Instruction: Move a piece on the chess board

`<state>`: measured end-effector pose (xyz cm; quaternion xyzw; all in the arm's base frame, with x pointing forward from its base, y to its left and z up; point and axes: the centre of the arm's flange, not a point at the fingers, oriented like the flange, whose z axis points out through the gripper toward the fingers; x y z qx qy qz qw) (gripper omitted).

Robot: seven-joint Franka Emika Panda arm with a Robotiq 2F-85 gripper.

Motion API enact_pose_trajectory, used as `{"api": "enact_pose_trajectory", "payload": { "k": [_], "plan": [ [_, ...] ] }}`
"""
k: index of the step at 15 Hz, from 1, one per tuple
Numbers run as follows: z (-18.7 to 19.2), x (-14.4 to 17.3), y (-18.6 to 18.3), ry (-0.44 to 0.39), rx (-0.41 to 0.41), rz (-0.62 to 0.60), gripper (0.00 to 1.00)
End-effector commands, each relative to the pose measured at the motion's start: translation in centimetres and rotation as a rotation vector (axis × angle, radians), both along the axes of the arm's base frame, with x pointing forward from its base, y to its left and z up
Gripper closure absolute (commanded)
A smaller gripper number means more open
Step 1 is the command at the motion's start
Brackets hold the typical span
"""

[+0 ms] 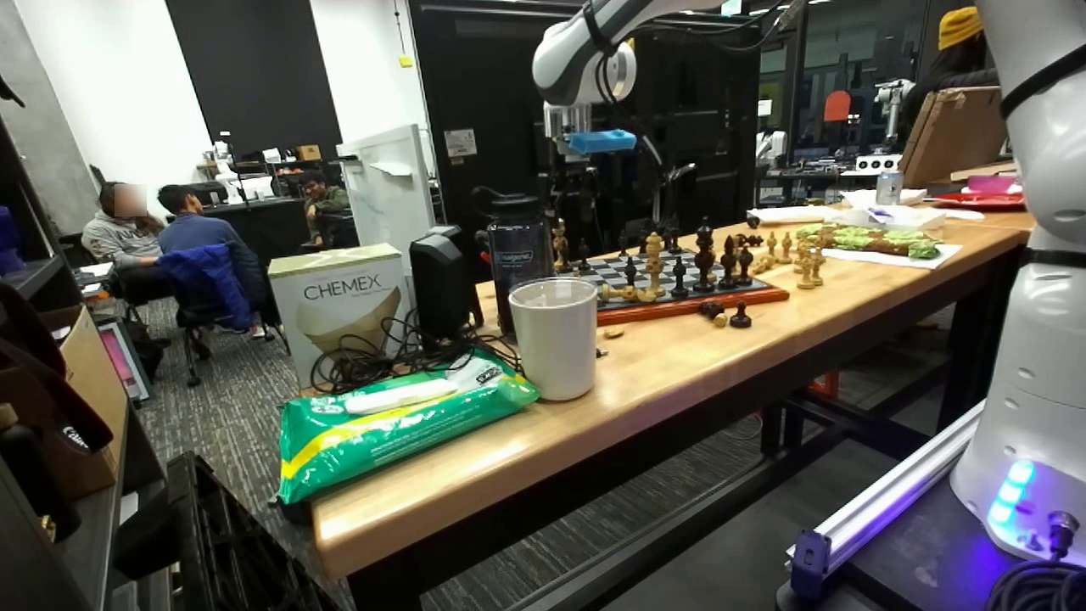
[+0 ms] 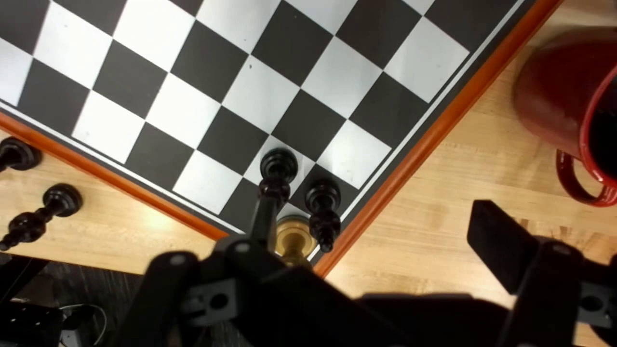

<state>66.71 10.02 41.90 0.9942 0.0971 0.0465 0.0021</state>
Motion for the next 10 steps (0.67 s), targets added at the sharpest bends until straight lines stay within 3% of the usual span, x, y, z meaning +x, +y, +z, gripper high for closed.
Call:
{"api": "enact_pose_trajectory", "payload": {
  "k": [1,10],
  "plan": [
    [3.1,-3.5,0.6,0.019,-0.01,-0.035,0.0],
    [9.3,-10.6,-0.8,0.056,-0.02,-0.124,0.0]
  ]
}}
